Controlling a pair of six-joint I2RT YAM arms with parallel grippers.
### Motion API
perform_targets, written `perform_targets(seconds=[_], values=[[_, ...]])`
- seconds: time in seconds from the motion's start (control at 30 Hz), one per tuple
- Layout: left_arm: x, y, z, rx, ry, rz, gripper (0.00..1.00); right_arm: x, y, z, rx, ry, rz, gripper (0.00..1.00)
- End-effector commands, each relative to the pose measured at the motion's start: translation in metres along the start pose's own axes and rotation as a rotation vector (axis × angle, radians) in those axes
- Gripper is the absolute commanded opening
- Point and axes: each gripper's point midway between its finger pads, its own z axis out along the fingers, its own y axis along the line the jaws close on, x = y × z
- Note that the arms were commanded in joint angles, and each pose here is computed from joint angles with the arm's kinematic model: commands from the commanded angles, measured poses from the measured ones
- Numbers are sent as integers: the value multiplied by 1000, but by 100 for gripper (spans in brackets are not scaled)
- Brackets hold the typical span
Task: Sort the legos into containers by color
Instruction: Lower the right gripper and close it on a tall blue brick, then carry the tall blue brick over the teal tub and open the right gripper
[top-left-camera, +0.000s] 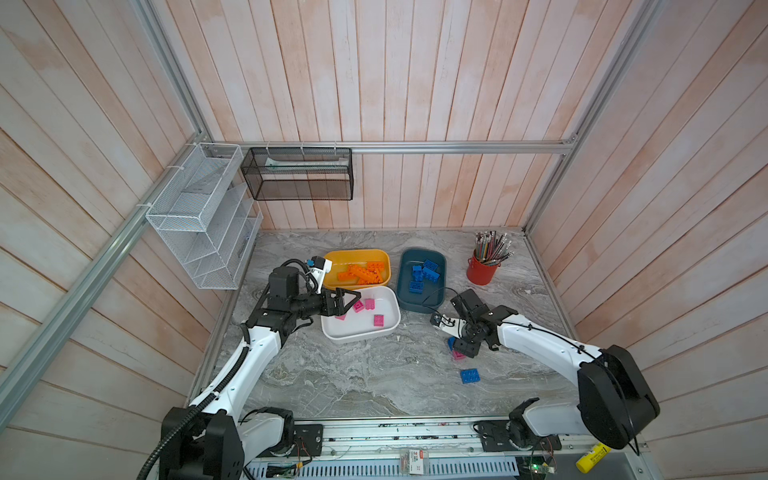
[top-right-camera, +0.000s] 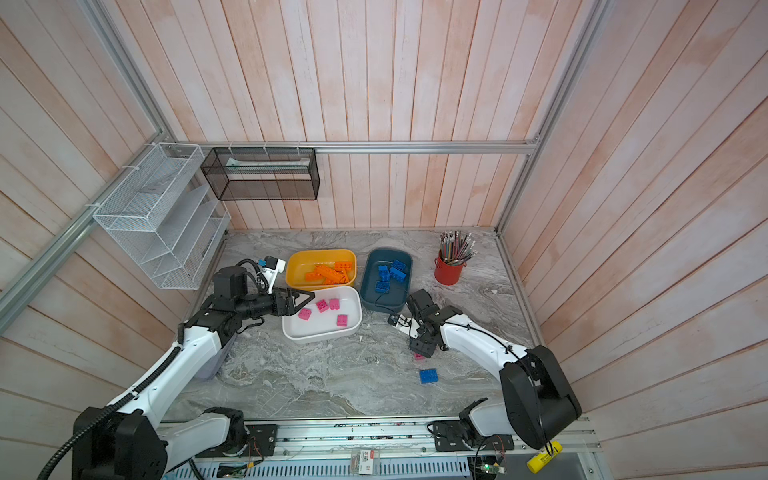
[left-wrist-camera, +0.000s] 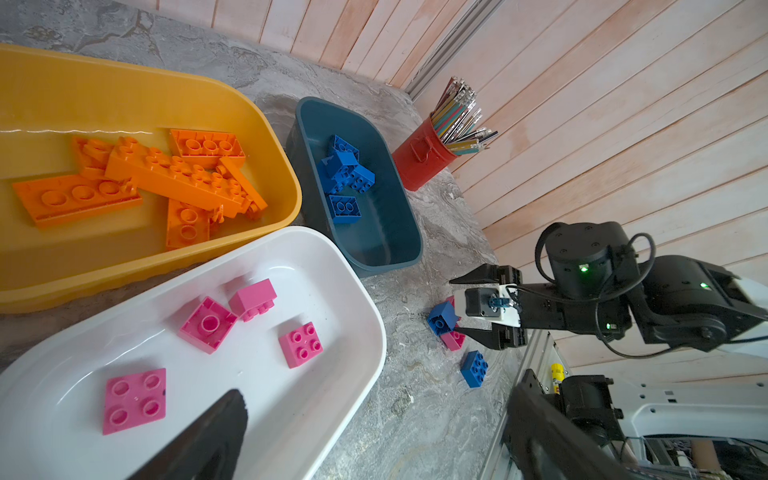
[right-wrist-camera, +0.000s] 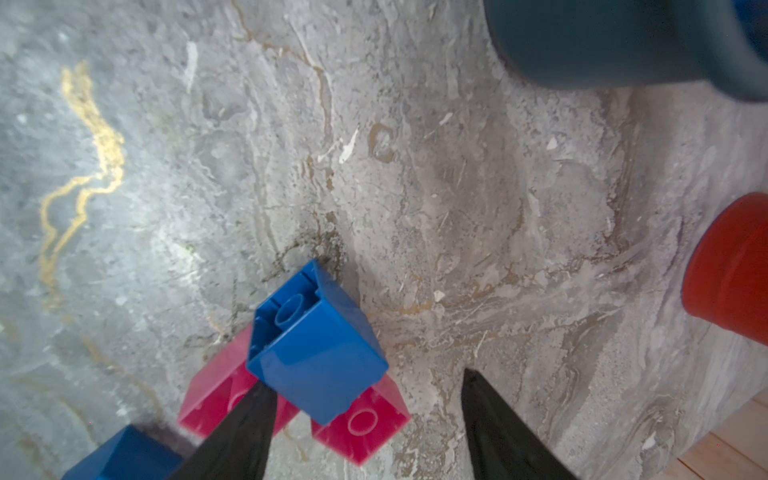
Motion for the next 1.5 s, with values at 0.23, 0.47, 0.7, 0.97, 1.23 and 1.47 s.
perform_targets(seconds=[0.23,0.47,0.7,0.97,1.23,1.47], values=[[1,1,1,-5,5,24,100,-21,-18,-8,42,-55,3,70],[0,3,3,-3,6,22,100,-12,-19,-3,56,-26,5,70],[3,4,3,-7,11,19,100,-16,-20,6,45,-22,20,69],[4,5,2,-17,14,24,100,-17,-19,18,7,-31,45,66],[4,6,2,-18,15,28,100,-22,-13,27,-55,-56,72,53],[4,5,2,-16,15,28,100,-28,-13,25,-92,-73,94,28]])
